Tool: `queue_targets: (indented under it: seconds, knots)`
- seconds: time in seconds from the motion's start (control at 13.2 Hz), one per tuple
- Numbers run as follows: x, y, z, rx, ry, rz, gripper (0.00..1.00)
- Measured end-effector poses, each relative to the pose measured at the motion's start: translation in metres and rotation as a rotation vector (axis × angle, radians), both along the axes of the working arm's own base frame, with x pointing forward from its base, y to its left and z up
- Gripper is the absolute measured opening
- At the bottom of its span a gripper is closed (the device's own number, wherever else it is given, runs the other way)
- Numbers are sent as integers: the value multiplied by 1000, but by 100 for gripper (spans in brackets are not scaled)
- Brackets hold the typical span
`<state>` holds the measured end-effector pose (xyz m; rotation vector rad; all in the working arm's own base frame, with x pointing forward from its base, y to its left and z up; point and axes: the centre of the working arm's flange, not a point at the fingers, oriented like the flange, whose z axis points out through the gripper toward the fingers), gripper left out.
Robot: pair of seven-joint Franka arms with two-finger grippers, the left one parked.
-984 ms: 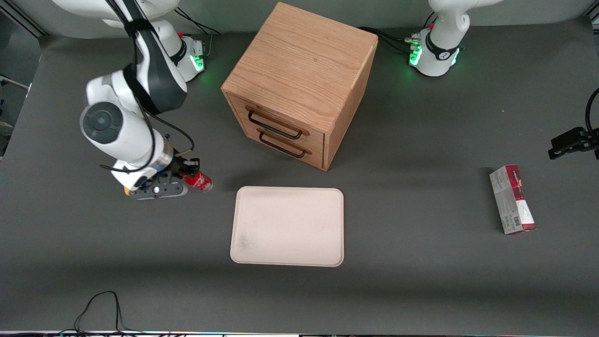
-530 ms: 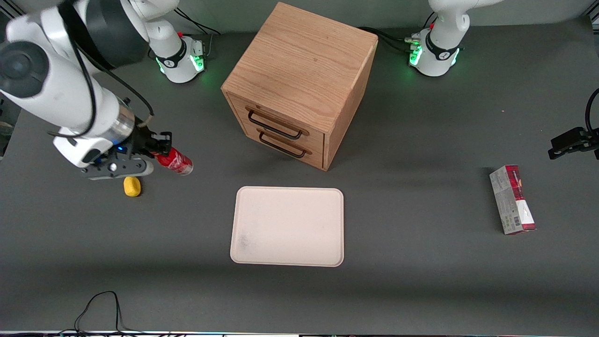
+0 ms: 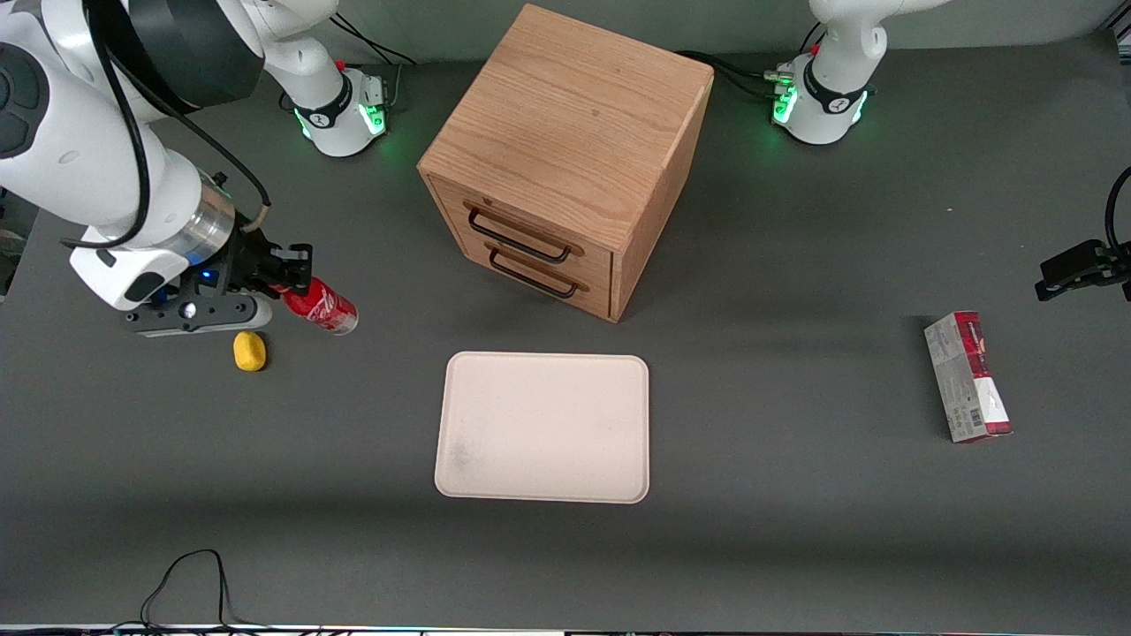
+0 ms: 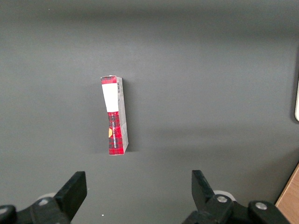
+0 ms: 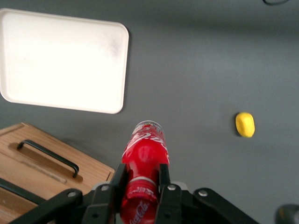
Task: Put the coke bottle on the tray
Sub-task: 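Lift the bottle and carry it over the white tray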
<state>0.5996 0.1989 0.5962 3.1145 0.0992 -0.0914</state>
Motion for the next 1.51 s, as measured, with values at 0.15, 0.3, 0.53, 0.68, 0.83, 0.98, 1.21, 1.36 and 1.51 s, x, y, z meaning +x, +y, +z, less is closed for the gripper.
queue_targets:
  seconds: [0.15,0.3,0.53,0.68,0.83,0.98,1.21,1.36,1.51]
  knots:
    - [20,14,-7,5,-18,12,32]
    - [39,37,-22,17,-28,37,32]
    - [64,68,-47,46,-60,71,32]
    - [75,82,-57,72,-96,86,32]
    - [77,95,-67,71,-107,102,32]
    - [78,103,-79,55,-98,113,32]
    - [83,104,-101,30,-75,115,32]
    - [90,105,-132,5,-47,115,32]
    - [100,110,-170,-2,-40,117,32]
